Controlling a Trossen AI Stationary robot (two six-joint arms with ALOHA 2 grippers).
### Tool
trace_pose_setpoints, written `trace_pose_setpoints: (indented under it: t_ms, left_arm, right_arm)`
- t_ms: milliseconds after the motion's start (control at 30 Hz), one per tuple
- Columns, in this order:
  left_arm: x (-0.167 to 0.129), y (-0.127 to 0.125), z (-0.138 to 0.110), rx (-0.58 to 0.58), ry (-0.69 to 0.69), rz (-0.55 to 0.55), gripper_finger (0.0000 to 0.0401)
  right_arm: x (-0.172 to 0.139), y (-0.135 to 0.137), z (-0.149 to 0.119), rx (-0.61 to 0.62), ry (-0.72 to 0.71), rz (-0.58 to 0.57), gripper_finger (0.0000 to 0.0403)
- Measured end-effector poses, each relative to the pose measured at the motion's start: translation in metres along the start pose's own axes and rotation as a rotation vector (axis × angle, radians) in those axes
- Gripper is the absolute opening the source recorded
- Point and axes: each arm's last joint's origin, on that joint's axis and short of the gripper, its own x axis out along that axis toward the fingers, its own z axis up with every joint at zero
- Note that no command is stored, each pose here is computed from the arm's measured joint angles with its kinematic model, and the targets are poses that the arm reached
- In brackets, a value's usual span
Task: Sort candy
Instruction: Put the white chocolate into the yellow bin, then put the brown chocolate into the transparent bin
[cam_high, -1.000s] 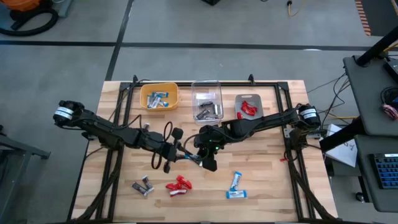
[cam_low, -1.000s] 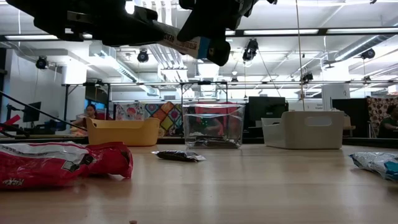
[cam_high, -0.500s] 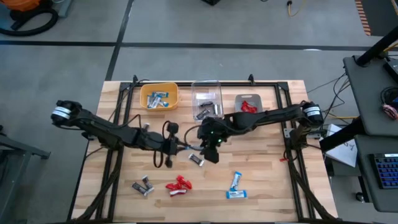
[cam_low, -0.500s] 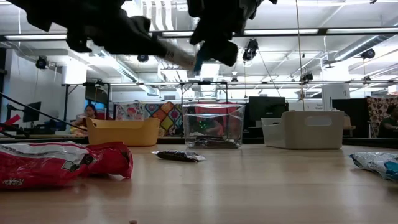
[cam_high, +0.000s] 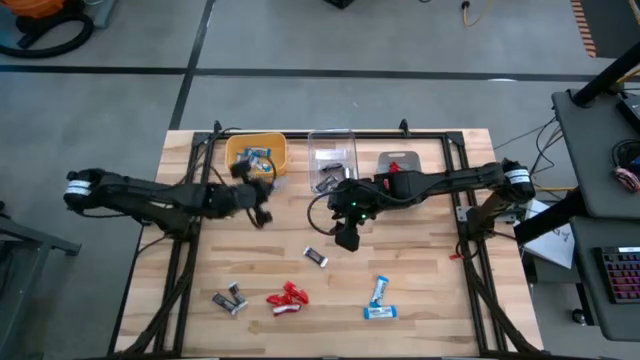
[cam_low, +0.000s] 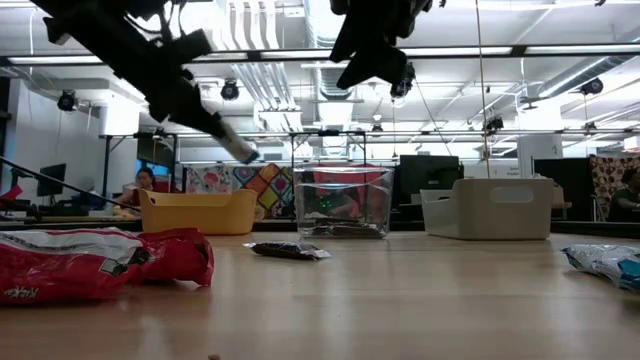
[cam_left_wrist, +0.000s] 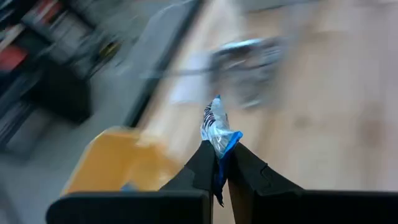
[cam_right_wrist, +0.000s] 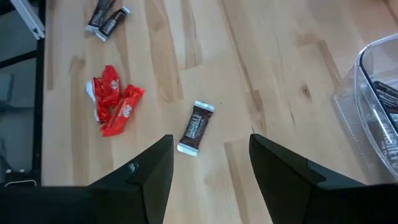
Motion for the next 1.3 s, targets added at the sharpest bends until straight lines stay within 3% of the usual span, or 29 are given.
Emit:
trace_pose_setpoints:
  t_ms: [233,567,1300]
  left_arm:
    - [0.011,0.050,-0.016,-0.166,0.141,0.147,0.0002]
    - [0.044,0.108,-0.051,-0.373,0.360,0.243,0.0002]
    - [0.066,0.117,-0.047,-0.403,0.437,0.248,0.0079]
  right_arm:
    - [0.001,0.000,0.000,-0.023,0.000,-0.002,0.0201]
    - [0.002,0.000,0.000,-0.033,0.001,-0.003,0.0201]
    - [0.006,0.005,-0.003,-0.040,-0.011,-0.067,0.0201]
